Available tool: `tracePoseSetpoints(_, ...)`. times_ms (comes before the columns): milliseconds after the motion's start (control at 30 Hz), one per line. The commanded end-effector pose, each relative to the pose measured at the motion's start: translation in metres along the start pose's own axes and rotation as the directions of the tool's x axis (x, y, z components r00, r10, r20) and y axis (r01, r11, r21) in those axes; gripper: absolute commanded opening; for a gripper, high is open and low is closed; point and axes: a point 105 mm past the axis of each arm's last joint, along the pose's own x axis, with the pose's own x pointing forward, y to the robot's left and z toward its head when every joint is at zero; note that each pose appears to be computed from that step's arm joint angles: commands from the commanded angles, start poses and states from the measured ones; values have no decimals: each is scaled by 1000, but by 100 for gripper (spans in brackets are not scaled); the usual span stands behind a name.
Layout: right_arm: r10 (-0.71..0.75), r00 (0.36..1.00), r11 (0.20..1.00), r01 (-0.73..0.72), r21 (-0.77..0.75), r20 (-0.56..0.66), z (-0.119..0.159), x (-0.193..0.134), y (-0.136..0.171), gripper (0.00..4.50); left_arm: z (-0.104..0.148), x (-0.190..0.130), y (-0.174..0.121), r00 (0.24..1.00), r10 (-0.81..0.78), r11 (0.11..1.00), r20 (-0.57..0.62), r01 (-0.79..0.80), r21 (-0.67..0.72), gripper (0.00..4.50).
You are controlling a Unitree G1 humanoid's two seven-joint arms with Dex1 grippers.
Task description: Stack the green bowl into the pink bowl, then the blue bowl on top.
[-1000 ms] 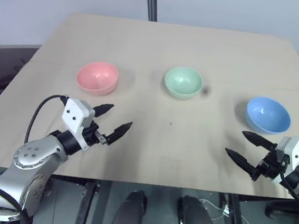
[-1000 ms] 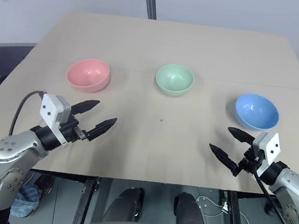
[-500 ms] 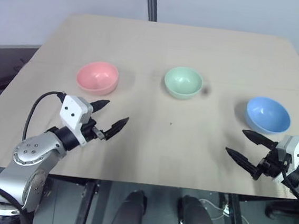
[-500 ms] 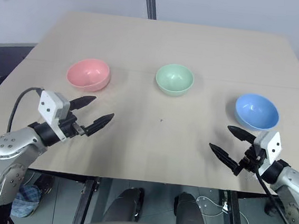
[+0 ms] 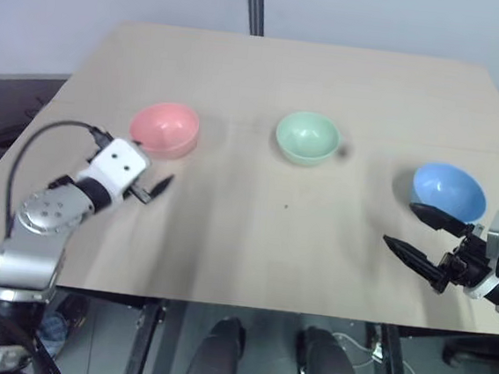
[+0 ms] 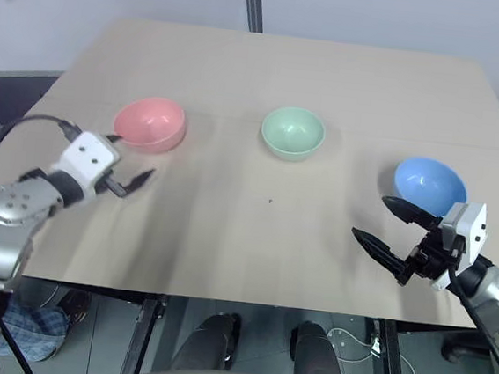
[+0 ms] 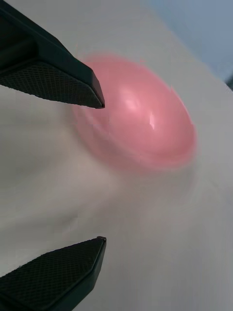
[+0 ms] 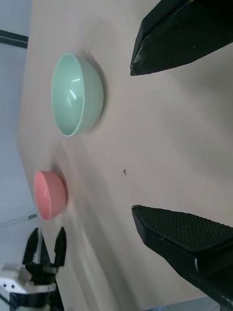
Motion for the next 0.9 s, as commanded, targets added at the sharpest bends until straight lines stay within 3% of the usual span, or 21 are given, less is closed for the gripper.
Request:
tracePoseSetpoints(33, -9, 1000, 998, 10, -54, 28, 15, -4, -2, 450, 3, 3, 16, 999, 41, 996, -5, -41, 83, 447)
tracePoseSetpoints(333, -28, 999, 997, 30, -69, 31, 18, -5, -3, 450, -13, 17, 16, 994, -92, 980, -62, 102, 172, 447)
tracePoseSetpoints(600, -34, 999, 997, 36, -73, 33, 18, -4, -4, 450, -13, 45, 30, 984, -156, 942, -88, 175, 288, 447)
tracePoseSetpoints(867, -66, 997, 995, 68, -79, 31, 17, -9, -4, 450, -9, 57, 14, 955, -290, 920, -65, 296, 255, 447)
tracePoseSetpoints(900, -69, 997, 994, 72, -80, 30, 17, -9, -5, 450, -9, 57, 12, 950, -304, 917, -63, 311, 250, 396)
